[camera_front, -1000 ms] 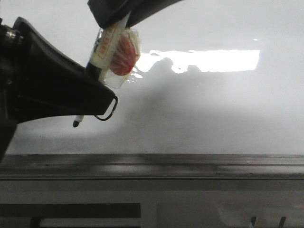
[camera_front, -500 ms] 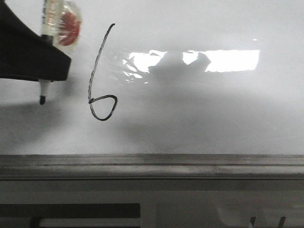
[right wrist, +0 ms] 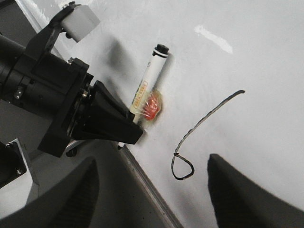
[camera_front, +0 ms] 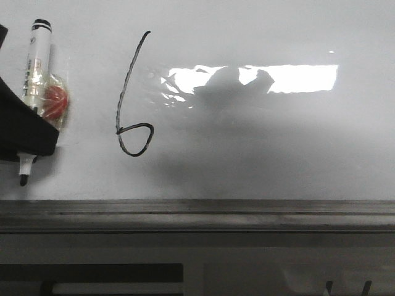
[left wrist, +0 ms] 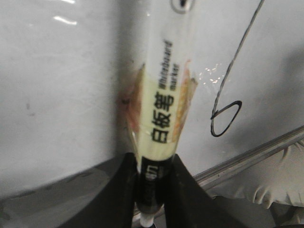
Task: Write number 6 on whiteboard
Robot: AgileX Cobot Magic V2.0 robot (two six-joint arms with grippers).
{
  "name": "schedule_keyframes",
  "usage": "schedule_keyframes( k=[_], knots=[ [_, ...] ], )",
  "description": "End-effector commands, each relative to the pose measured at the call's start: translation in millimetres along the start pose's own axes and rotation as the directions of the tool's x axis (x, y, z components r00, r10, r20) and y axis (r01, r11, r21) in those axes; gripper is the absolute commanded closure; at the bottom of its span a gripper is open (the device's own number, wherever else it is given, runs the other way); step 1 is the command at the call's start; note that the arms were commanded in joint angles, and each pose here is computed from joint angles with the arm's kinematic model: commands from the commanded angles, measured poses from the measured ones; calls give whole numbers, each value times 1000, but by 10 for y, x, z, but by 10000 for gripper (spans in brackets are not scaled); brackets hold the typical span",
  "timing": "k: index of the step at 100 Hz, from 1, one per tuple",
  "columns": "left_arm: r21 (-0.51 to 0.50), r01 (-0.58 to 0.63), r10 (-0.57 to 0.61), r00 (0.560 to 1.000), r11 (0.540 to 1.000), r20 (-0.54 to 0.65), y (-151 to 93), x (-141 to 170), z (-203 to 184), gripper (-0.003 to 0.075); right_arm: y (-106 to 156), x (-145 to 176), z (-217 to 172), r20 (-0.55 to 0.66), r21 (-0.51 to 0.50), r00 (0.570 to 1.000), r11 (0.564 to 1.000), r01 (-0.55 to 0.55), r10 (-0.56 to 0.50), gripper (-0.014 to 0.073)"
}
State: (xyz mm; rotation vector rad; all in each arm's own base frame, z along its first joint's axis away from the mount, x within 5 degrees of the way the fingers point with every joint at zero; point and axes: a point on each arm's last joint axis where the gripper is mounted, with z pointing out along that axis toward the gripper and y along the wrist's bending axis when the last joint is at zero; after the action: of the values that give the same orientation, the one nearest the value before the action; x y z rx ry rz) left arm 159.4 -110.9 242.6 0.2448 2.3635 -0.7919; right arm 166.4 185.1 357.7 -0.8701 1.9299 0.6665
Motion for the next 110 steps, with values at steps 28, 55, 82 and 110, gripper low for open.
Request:
schedule_keyframes(
  k=[28,55,82,110],
  knots=[
    [11,-3,2,996,1000,90,-78,-213,-58,643,0,-160,-128,112,17,994,1000,2,-4,160],
    [11,-3,2,996,1000,90,-78,-213,-58,396,0,-160,-128,112,16,994,1000,1,-3,160],
    [12,-4,3,996,1000,92,-80,-213,-63,395,0,-160,-128,112,16,994,1000,1,-3,160],
    [26,-10,8,998,1000,66,-96,-186,-73,391,0,-160,-128,112,16,994,1000,1,-3,160]
  ],
)
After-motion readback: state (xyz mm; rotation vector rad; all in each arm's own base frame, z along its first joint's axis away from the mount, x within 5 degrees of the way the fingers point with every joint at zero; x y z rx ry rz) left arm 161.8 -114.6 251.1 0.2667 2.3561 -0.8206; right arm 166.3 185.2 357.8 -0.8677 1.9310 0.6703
